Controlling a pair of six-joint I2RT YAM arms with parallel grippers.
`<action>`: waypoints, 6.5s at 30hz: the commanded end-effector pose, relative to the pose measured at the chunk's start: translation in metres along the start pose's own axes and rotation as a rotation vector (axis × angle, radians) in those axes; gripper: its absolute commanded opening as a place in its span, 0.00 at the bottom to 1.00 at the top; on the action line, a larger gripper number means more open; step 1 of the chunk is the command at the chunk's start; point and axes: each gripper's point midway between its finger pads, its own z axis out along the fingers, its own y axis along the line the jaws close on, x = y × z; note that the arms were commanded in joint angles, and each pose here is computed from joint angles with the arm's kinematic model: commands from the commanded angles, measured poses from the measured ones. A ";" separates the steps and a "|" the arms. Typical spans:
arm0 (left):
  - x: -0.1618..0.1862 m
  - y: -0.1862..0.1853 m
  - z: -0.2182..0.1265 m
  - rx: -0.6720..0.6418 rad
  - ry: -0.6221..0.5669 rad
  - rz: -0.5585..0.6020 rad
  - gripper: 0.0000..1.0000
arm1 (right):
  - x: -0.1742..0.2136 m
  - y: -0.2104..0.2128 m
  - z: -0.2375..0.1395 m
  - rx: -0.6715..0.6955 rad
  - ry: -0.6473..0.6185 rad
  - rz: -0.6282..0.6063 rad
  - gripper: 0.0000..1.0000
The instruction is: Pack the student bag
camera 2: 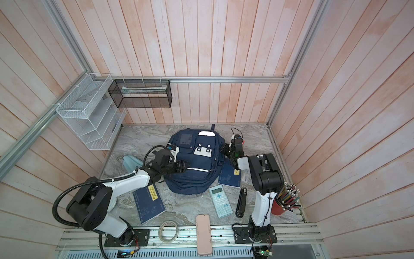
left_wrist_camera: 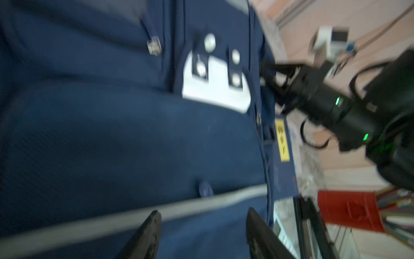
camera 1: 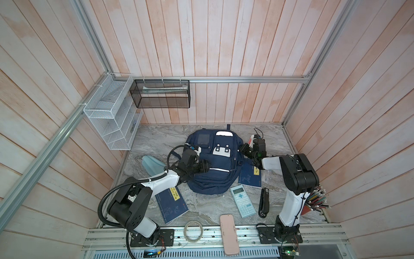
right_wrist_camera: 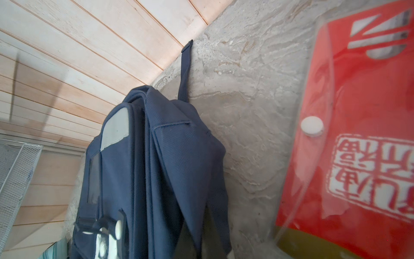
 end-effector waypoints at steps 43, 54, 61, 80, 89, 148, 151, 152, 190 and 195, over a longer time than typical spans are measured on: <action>-0.074 0.041 -0.040 -0.156 -0.125 0.010 0.52 | 0.001 0.077 -0.053 0.108 0.146 -0.614 0.71; 0.028 0.072 -0.021 -0.194 0.016 -0.047 0.44 | 0.011 0.068 0.033 -0.085 0.344 -0.526 0.76; 0.006 0.106 0.033 -0.197 0.029 -0.059 0.38 | 0.025 0.033 0.031 -0.134 0.423 -0.359 0.19; -0.108 0.076 -0.012 -0.165 -0.176 -0.029 0.77 | -0.017 0.065 -0.085 0.108 0.148 -0.911 0.65; -0.073 0.042 -0.070 -0.002 -0.249 -0.055 1.00 | 0.082 0.121 -0.113 -0.318 0.065 -1.448 0.98; -0.020 0.005 0.030 -0.108 -0.550 0.328 0.21 | 0.149 0.171 -0.087 -0.607 0.303 -1.392 0.00; -0.027 0.004 0.029 -0.097 -0.570 0.321 0.31 | 0.151 0.173 -0.088 -0.625 0.304 -1.379 0.00; -0.029 0.005 0.030 -0.098 -0.568 0.322 0.32 | 0.152 0.173 -0.088 -0.627 0.309 -1.373 0.00; -0.011 0.071 -0.093 -0.171 -0.363 0.041 0.00 | 0.090 0.088 -0.057 -0.220 0.146 -1.491 0.01; -0.001 0.046 -0.078 -0.094 -0.318 0.050 0.00 | 0.129 0.141 -0.088 -0.396 0.088 -1.567 0.60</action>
